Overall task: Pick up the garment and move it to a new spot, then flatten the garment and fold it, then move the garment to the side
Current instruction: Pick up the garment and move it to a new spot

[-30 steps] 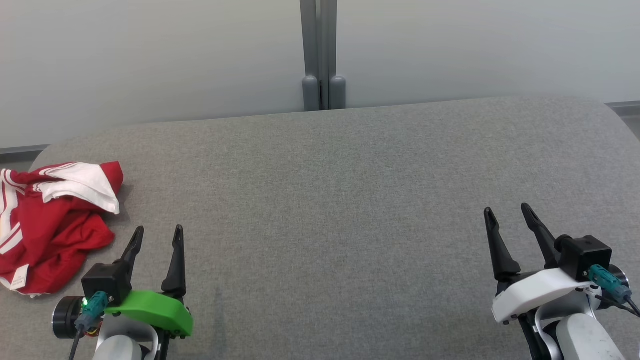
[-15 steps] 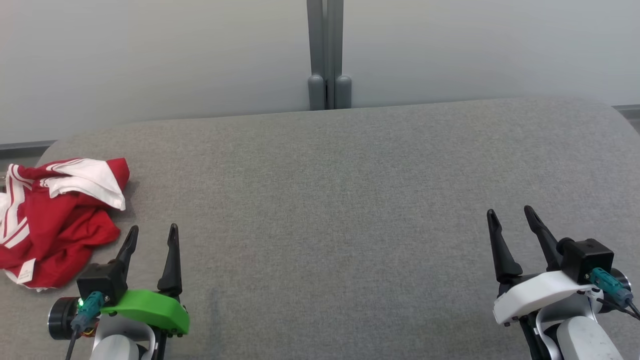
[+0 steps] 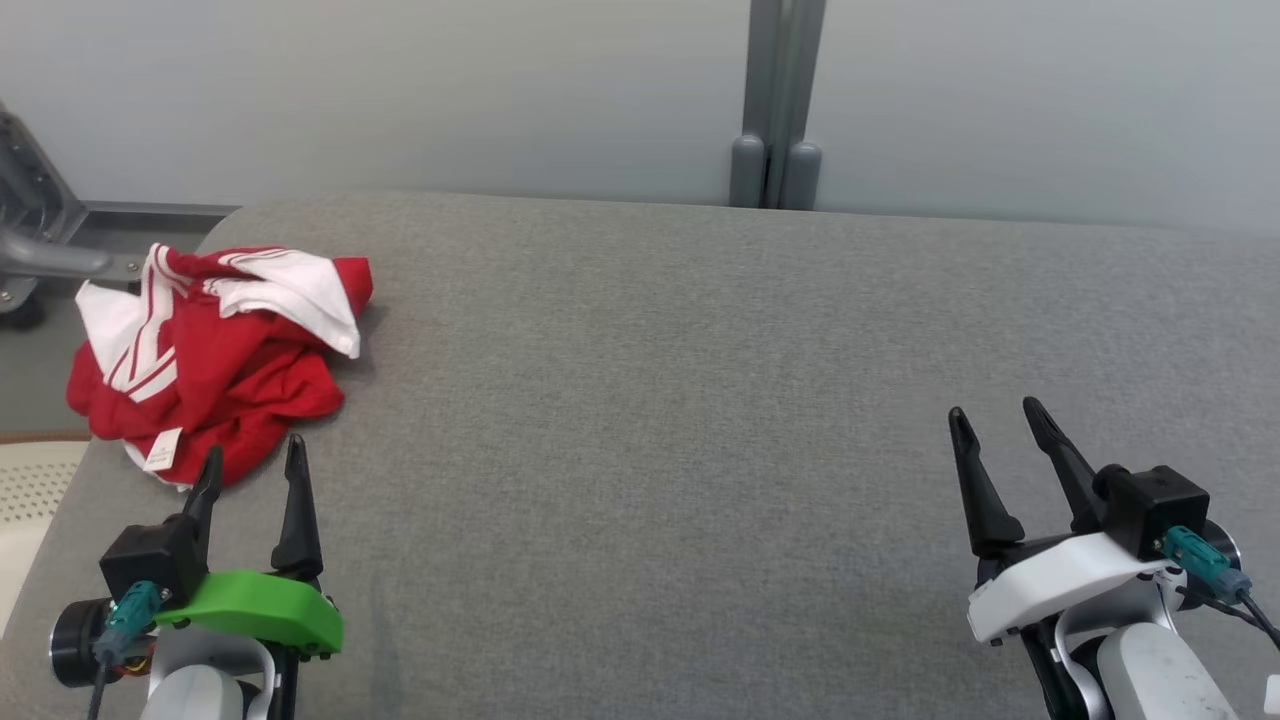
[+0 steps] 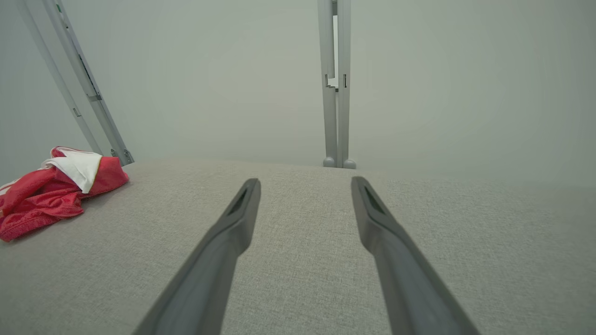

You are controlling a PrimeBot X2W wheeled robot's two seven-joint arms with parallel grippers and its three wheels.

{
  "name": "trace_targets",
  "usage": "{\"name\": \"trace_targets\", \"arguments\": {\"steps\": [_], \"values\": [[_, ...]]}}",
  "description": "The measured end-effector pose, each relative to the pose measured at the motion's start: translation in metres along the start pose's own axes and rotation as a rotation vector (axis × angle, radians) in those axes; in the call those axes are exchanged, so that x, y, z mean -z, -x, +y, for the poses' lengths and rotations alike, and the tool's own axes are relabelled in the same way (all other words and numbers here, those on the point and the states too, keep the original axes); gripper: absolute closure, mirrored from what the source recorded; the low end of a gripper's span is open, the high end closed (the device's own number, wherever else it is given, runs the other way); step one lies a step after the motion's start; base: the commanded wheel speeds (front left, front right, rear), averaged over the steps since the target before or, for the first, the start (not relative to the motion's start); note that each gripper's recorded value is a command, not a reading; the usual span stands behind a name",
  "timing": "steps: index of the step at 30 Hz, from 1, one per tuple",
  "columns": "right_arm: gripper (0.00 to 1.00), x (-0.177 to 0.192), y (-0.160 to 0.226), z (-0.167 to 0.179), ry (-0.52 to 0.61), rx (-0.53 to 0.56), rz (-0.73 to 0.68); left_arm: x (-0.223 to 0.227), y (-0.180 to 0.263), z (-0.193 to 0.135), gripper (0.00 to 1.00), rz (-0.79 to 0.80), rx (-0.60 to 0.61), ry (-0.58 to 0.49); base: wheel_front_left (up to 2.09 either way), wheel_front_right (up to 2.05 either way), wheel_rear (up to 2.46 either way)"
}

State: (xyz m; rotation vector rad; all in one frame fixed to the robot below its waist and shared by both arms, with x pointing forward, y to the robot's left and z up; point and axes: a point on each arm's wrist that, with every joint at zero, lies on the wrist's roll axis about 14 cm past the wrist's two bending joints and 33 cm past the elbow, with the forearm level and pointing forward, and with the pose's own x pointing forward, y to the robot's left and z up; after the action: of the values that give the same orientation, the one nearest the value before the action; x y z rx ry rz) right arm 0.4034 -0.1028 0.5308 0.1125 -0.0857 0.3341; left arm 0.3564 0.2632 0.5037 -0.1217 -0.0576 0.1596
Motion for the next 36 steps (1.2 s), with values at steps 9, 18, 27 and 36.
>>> {"name": "trace_targets", "arguments": {"steps": [9, 18, 27, 36], "values": [[0.00, 0.004, -0.030, 0.046, -0.020, -0.144, 0.003, -0.007, 0.034, 0.062, 0.00, -0.021, -0.194, 0.009, 0.00, 0.00, 0.00], [0.00, 0.011, -0.047, 0.067, -0.030, -0.215, 0.021, -0.005, 0.048, 0.082, 0.00, -0.015, -0.272, 0.011, 0.00, 0.00, 0.00], [0.00, 0.011, -0.076, 0.056, -0.007, -0.236, 0.019, -0.013, -0.016, 0.060, 0.00, -0.012, -0.178, -0.006, 0.00, 0.00, 0.00], [0.00, 0.026, -0.108, 0.035, -0.008, -0.234, 0.026, 0.026, -0.092, 0.071, 0.00, 0.180, -0.159, -0.046, 0.00, 0.00, 0.00]]}}
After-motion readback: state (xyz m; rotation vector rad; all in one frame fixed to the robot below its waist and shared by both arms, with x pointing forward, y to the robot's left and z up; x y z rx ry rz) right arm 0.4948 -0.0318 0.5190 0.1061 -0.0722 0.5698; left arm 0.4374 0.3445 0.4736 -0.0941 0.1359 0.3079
